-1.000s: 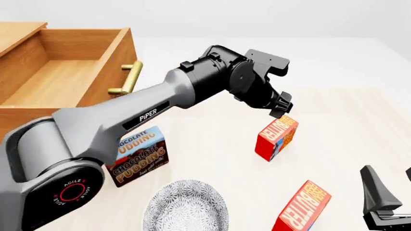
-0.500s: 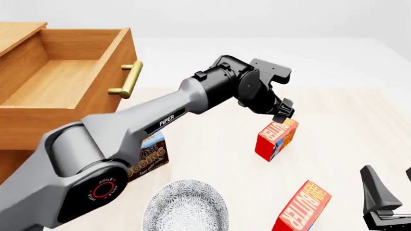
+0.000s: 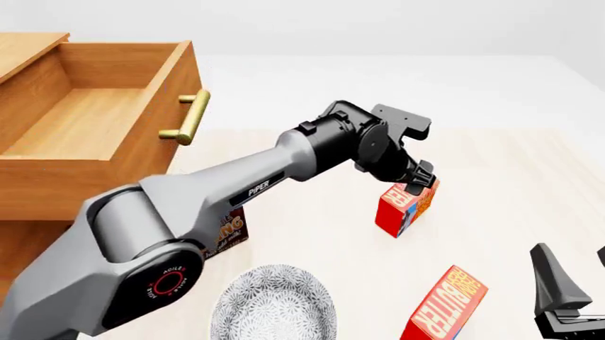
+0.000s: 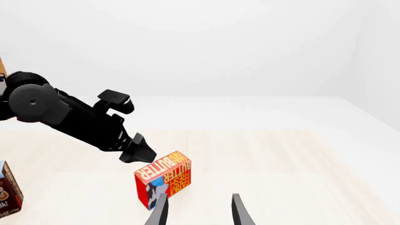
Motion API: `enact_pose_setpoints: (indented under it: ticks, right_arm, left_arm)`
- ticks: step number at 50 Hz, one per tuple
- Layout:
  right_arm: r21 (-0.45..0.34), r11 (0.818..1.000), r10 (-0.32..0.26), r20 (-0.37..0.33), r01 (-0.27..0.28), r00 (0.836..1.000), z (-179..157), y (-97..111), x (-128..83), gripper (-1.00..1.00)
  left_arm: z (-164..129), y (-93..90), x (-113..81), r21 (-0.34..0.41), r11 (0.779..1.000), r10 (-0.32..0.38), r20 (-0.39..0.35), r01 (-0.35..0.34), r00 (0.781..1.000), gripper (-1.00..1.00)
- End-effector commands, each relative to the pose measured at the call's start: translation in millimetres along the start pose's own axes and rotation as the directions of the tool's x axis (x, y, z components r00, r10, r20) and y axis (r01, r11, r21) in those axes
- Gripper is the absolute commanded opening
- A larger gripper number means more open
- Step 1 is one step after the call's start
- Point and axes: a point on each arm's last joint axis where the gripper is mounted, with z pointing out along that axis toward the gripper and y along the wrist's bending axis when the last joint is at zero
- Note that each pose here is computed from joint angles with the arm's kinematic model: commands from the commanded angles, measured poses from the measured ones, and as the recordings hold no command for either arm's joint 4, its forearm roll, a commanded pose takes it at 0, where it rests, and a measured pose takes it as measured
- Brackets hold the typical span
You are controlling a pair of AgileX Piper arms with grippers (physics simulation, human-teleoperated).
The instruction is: Put the butter at the front in the top drawer of the cabinet and close it.
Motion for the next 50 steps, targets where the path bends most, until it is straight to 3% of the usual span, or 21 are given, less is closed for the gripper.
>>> enact_pose_setpoints:
  ticks: [1, 46, 47, 50]
  right_arm:
    - [0.000, 1.000, 0.000, 0.000, 0.000, 1.000, 0, 0, 0, 1.00]
    - [0.000, 1.000, 0.000, 0.000, 0.000, 1.000, 0, 0, 0, 1.00]
    - [0.000, 1.000, 0.000, 0.000, 0.000, 1.000, 0, 0, 0, 1.00]
    - [0.000, 1.000, 0.000, 0.000, 0.000, 1.000, 0, 0, 0, 1.00]
  left_arm:
    - [10, -3.6, 7.4, 0.005, 1.000, -0.009, -0.007, 0.009, 1.000, 1.00]
    - [47, 5.5, 24.2, -0.010, 0.999, -0.053, -0.038, 0.053, 0.998, 1.00]
    - [44, -1.7, 25.0, 0.001, 0.999, -0.054, -0.029, 0.054, 0.998, 1.00]
    - [47, -0.7, 26.5, -0.001, 0.999, -0.054, -0.033, 0.054, 0.998, 1.00]
